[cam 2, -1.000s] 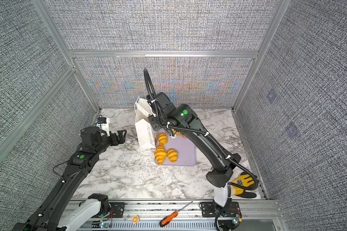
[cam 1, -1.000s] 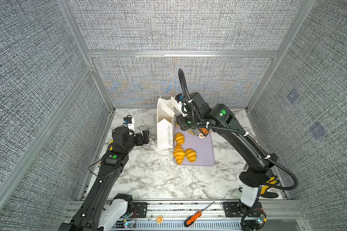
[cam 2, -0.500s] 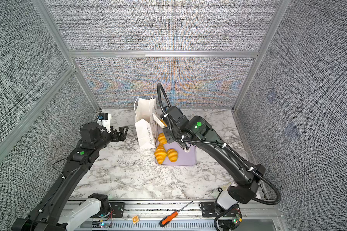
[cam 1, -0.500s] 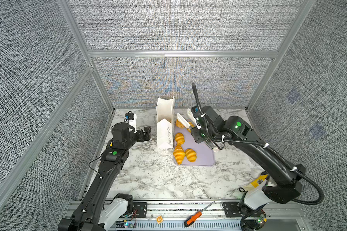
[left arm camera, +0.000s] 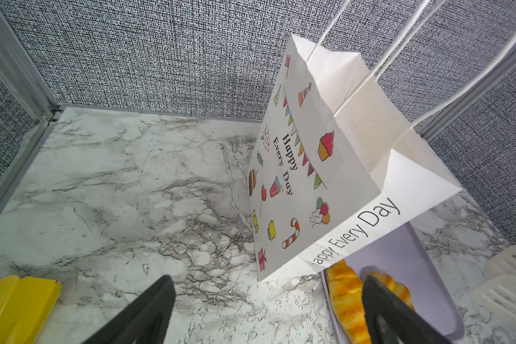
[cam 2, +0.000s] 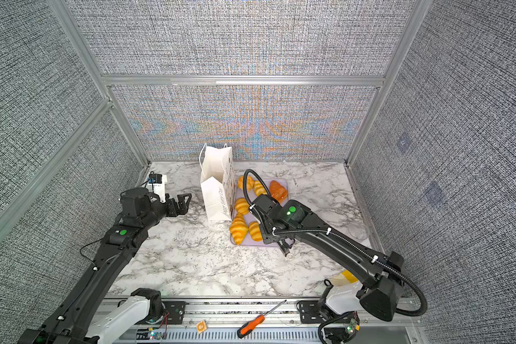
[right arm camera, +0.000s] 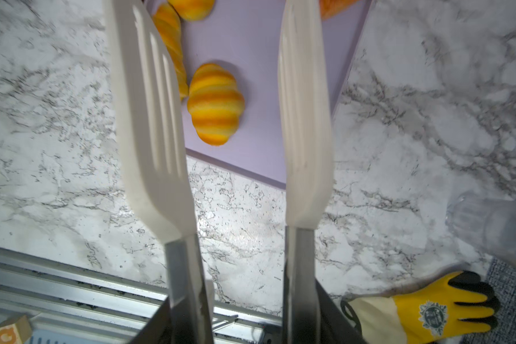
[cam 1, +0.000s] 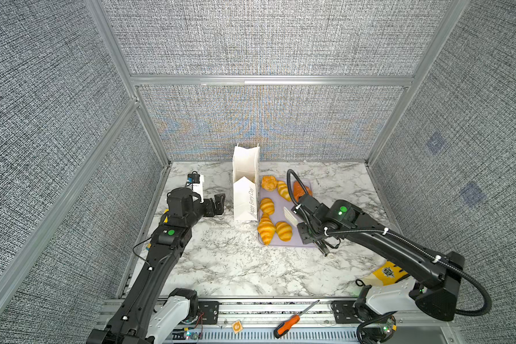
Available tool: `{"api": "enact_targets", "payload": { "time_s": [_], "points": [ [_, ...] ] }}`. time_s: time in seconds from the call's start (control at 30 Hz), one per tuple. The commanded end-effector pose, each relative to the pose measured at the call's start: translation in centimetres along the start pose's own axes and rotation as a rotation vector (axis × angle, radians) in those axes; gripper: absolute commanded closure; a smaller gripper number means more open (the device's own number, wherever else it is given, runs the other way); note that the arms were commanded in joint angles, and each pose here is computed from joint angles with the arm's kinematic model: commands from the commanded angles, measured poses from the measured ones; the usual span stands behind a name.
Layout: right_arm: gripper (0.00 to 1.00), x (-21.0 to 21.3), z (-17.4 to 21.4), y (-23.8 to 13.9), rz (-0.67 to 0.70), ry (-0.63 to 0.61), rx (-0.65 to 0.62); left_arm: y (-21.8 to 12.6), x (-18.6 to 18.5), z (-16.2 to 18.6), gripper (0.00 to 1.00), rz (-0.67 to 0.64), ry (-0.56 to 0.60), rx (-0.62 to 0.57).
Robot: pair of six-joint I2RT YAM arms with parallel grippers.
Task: Place the fake bread into the paper bag
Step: 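Swing the tongs back over the tray toward a striped yellow bun with the right gripper, then lower the tongs and pinch the striped yellow bun nearest the bag with the right gripper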
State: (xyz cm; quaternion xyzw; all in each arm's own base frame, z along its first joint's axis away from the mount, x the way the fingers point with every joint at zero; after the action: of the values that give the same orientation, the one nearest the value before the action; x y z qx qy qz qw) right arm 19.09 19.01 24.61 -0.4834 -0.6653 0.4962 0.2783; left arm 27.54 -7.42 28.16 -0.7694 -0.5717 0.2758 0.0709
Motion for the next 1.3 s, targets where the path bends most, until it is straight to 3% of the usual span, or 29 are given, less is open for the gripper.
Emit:
{"api": "enact_targets", "payload": {
  "time_s": [0.0,0.8,1.27],
  "points": [
    [0.49,1.1,0.6,1.5,-0.059,0.060,0.033,-0.1,-0.1,-0.1,0.01,0.009,0.004,-0.013],
    [0.47,3.5,1.7,7.9,-0.006,-0.025,0.265,-0.3,0.4,1.1,0.01,-0.010,-0.005,0.004],
    [0.47,0.7,1.6,8.9,0.089,-0.020,0.320,-0.3,0.4,1.1,0.01,-0.012,-0.009,0.004]
  ]
}}
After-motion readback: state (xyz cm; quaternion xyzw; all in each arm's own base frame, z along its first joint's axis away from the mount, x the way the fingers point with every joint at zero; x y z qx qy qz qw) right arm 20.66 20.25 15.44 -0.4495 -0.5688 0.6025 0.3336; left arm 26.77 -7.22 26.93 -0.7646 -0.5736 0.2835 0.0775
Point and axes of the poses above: each gripper's point midway between its finger pads, its own y axis out along the fingers, its own x axis along the line the jaws close on, z = x × y, the point moved 6 cm from there along -y, back along the fingers, and after that the axes turned 6 degrees about -y, right-handed, at the moved point
